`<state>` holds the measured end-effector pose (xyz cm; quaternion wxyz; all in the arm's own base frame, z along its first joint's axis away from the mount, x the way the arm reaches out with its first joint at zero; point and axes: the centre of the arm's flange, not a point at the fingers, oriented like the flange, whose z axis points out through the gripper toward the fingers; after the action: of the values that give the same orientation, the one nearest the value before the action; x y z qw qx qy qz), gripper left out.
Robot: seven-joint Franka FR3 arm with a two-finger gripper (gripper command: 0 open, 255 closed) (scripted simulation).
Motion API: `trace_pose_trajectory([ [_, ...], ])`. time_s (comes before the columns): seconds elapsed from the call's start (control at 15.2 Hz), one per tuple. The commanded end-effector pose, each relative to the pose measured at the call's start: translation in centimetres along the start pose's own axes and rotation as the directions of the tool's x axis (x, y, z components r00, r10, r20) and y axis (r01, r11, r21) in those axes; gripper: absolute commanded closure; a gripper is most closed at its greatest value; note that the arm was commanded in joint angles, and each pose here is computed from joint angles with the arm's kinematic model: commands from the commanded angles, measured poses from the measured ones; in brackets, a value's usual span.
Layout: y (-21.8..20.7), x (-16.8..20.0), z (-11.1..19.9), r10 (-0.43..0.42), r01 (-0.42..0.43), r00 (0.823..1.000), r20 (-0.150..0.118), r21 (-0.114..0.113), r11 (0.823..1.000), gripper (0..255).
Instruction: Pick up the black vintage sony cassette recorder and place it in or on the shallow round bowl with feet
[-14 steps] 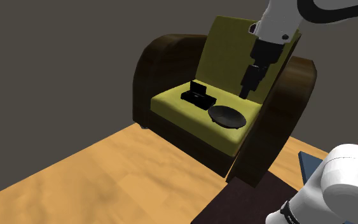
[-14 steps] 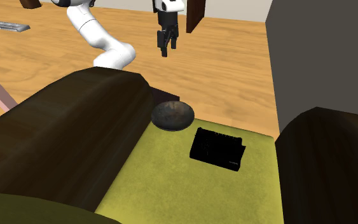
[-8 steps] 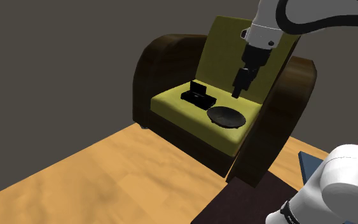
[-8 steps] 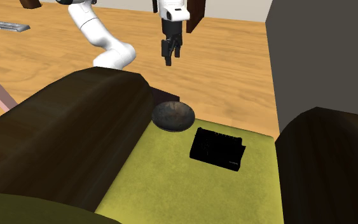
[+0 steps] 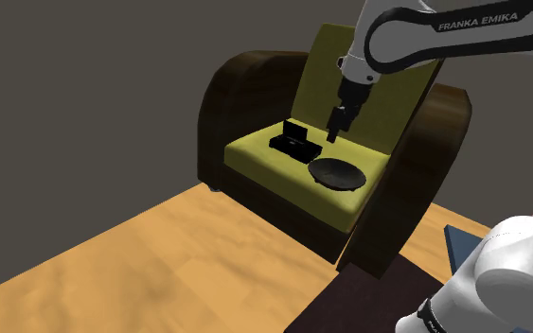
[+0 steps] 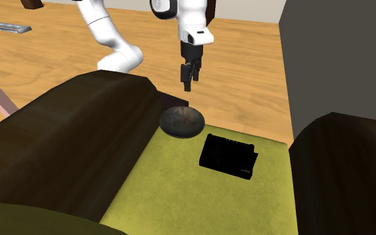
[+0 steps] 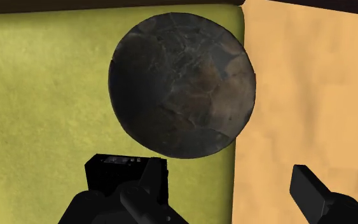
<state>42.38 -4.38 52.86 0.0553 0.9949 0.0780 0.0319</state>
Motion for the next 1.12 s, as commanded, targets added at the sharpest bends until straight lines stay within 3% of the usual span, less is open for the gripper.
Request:
trace_pose_trajectory([
  [0.0, 1.4, 1.6, 1.4, -0.006, 0.006, 1.000, -0.007, -0.013, 1.000, 0],
  [1.06, 13.2, 14.8, 10.1, -0.048, 0.042, 0.998, -0.050, -0.110, 0.993, 0],
])
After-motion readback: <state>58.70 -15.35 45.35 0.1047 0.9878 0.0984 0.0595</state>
